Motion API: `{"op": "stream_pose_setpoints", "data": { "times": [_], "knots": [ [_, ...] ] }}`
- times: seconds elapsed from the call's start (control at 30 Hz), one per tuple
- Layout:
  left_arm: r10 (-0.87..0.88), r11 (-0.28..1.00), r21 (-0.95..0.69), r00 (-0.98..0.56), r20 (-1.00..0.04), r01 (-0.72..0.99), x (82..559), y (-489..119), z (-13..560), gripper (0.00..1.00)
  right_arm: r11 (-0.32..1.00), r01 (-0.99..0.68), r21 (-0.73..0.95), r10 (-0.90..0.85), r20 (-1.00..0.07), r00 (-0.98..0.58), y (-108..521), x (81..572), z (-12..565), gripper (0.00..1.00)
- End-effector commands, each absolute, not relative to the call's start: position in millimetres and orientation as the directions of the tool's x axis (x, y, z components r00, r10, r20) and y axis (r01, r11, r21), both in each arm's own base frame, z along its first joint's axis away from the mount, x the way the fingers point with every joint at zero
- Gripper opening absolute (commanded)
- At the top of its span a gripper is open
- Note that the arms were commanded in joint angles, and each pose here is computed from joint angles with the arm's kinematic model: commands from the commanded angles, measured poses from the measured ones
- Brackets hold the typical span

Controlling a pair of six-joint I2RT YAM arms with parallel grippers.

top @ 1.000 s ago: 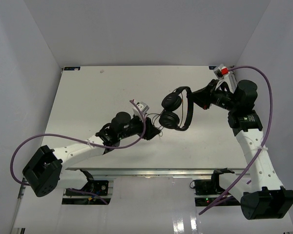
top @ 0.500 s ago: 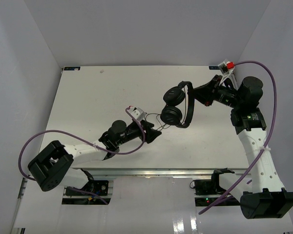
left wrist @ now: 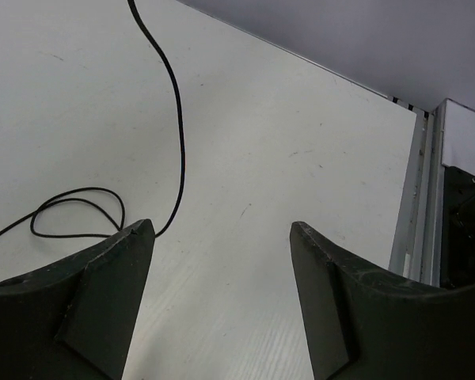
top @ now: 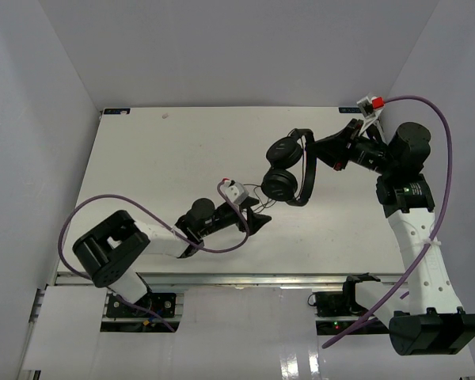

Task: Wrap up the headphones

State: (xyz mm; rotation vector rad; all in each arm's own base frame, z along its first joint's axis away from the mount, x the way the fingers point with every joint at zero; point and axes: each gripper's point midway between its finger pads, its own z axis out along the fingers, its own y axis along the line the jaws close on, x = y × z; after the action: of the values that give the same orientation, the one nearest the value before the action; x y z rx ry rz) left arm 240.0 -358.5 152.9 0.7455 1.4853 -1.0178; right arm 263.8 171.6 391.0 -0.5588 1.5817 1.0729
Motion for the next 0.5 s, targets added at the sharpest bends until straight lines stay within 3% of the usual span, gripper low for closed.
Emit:
{"op": "stream_pose_setpoints", "data": {
  "times": [0.0, 0.3, 0.4, 0.47],
  "knots": [
    [-0.062, 0.404, -0.101, -0.083, -0.995, 0.909, 253, -388, 160, 0.8, 0.453, -0.831, 0.321, 0.196, -0.946, -0.259, 173, 249, 420, 0.08],
    [0.034, 0.47, -0.076, -0.104, -0.994, 0.879, 285, -407, 121, 0.75, 0.442, -0.842, 0.308, 0.194, -0.95, -0.246, 173, 239, 428, 0.08],
    [0.053, 0.492, -0.088, -0.131, -0.99, 0.866, 291, -408, 109, 0.61, 0.442, -0.842, 0.309, 0.195, -0.949, -0.246, 172, 239, 428, 0.08],
    [0.057, 0.506, -0.094, -0.141, -0.988, 0.858, 293, -408, 104, 0.44, 0.441, -0.842, 0.313, 0.195, -0.948, -0.25, 173, 239, 428, 0.08]
  ]
}}
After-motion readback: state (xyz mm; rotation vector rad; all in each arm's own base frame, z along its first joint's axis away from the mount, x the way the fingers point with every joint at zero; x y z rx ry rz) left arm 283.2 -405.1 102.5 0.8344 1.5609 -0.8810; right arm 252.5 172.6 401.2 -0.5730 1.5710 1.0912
